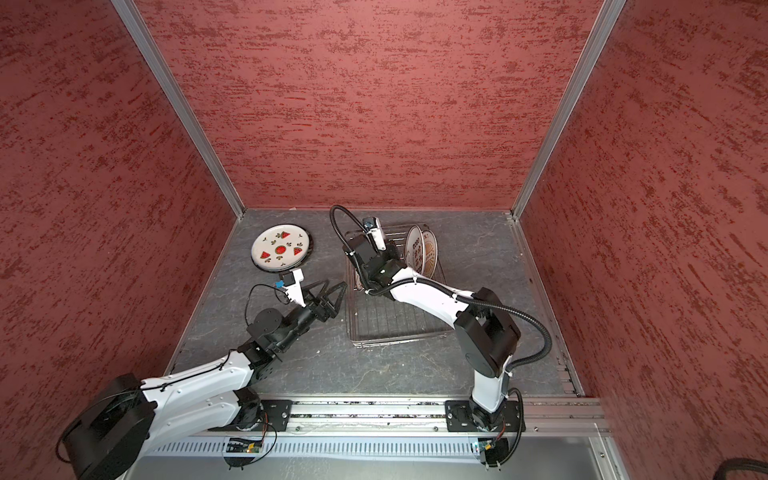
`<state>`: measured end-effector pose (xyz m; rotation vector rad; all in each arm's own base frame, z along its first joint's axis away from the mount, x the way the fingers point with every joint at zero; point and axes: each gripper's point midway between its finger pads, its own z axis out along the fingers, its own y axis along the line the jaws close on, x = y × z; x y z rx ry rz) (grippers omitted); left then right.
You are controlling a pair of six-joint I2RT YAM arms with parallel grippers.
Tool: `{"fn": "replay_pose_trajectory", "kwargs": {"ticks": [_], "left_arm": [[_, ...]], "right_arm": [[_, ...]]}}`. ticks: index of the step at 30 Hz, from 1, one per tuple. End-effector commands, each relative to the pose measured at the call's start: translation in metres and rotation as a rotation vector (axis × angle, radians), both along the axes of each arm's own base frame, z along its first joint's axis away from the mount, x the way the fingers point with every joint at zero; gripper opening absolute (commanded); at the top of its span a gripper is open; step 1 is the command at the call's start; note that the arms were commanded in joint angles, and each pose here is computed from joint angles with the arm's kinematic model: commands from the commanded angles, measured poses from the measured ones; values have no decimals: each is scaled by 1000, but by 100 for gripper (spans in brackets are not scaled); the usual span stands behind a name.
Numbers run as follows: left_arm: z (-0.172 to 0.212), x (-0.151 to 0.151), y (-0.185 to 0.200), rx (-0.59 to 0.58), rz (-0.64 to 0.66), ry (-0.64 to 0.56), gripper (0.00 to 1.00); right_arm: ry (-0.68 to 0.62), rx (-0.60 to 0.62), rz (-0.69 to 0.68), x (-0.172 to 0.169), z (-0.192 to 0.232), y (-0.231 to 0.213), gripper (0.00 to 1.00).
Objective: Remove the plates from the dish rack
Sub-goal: 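Grasp the top rim of the orange sunburst plate with the right gripper, then lift the sunburst plate out of the rack toward the left gripper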
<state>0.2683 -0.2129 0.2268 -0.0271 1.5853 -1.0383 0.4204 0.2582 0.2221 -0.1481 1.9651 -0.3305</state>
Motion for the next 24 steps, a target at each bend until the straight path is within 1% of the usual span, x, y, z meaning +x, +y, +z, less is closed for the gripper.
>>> {"fn": "replay_pose_trajectory", "kwargs": {"ticks": [1,6,16,19,21,24], "left_arm": [[-3,0,2,19,12,-5,99],[-3,0,0,17,4,-3,99],[-2,1,-6,18,-19,-1,99],[-3,1,-5,14,-16,2,99],[-3,1,-4,8,-11,-1,99],[-3,1,-5,6,-17,1,99]], "right_arm": [[-148,48,-54,-6,62,-13,6],[-201,62,-49,-19,80,-22,5],[-257,73,-75,-39,97,-45,3],[-277,137,7,-46,100,-41,1],[-299,216,71,-54,111,-41,0],[-313,285,139,-64,119,-40,0]]}}
